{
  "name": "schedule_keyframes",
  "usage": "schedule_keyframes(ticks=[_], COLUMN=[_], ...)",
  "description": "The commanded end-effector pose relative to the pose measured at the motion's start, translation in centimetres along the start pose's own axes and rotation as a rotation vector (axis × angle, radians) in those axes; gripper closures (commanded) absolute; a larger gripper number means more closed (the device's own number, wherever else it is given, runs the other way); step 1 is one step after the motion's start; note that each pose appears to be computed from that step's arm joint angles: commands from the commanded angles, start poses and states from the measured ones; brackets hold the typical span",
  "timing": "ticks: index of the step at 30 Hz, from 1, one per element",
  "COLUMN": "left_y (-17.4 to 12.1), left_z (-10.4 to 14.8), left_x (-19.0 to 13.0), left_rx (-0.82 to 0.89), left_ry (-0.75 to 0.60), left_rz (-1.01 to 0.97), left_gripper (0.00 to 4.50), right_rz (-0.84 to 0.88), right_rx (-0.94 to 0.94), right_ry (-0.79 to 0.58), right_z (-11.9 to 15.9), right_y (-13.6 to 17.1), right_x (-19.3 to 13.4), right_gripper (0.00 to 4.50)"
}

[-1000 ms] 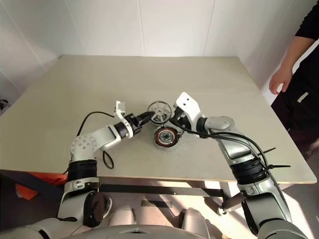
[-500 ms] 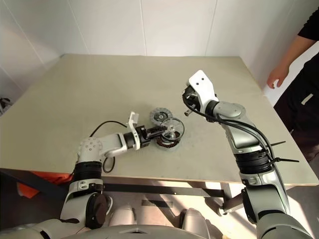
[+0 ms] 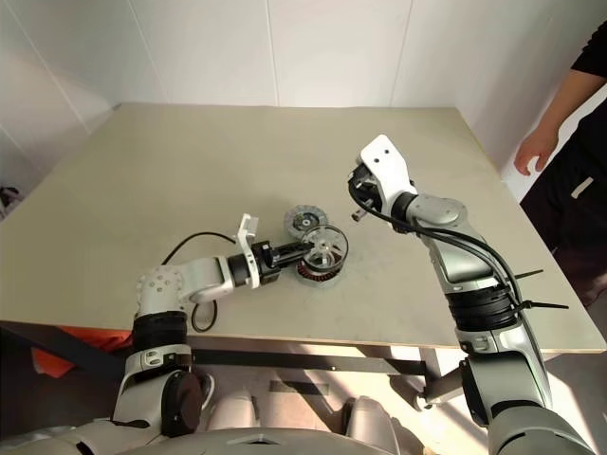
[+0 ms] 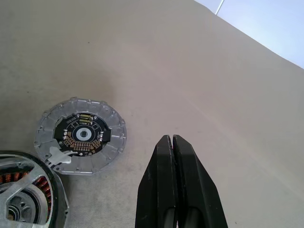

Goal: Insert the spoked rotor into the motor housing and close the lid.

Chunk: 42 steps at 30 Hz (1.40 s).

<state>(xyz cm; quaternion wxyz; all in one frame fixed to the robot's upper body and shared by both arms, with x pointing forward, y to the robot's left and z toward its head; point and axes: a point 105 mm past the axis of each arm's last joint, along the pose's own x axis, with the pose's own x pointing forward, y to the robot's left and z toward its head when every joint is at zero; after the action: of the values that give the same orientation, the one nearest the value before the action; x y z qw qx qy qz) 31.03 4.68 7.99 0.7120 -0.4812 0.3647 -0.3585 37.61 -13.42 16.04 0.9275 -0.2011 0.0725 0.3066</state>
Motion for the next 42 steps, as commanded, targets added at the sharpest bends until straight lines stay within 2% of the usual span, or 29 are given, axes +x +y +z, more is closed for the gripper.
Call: schedule_keyframes(ticks=[1, 13, 15, 17, 24, 31, 35, 42], left_y=[-0.7, 0.1, 0.3, 0.3, -0.3, -0.9, -1.0, -1.1], left_z=[0.0, -0.8, -0.9, -0.8, 1.2, 1.8, 2.1, 1.9], left_x=[-0.5, 0.3, 0.3, 0.2, -1.0, -1.7, -2.3, -2.5], left_rx=[0.021, 0.022, 0.020, 0.014, 0.051, 0.072, 0.076, 0.076], left_ry=[-0.006, 0.028, 0.030, 0.020, -0.098, -0.146, -0.174, -0.186], left_rz=[-0.024, 0.021, 0.030, 0.023, -0.002, -0.027, -0.040, -0.053], left_gripper=[4.00, 4.00, 3.34, 2.88, 2.88, 2.88, 2.88, 2.88], right_rz=[-0.028, -0.020, -0.020, -0.020, -0.011, 0.076, 0.188, 0.219], right_rx=[-0.031, -0.035, -0.036, -0.037, -0.043, -0.072, -0.116, -0.130], right_ry=[-0.037, -0.047, -0.050, -0.050, -0.037, -0.001, 0.009, 0.031], right_z=[1.2, 1.5, 1.6, 1.6, 1.2, 0.4, 0.1, -0.7], right_y=[-0.8, -0.6, -0.6, -0.6, -0.5, 0.6, 2.1, 2.0], right_x=[-0.3, -0.2, -0.2, -0.2, -0.1, -0.5, -1.3, -2.3], right_gripper=[4.50, 4.50, 4.50, 4.50, 4.50, 4.50, 4.50, 4.50])
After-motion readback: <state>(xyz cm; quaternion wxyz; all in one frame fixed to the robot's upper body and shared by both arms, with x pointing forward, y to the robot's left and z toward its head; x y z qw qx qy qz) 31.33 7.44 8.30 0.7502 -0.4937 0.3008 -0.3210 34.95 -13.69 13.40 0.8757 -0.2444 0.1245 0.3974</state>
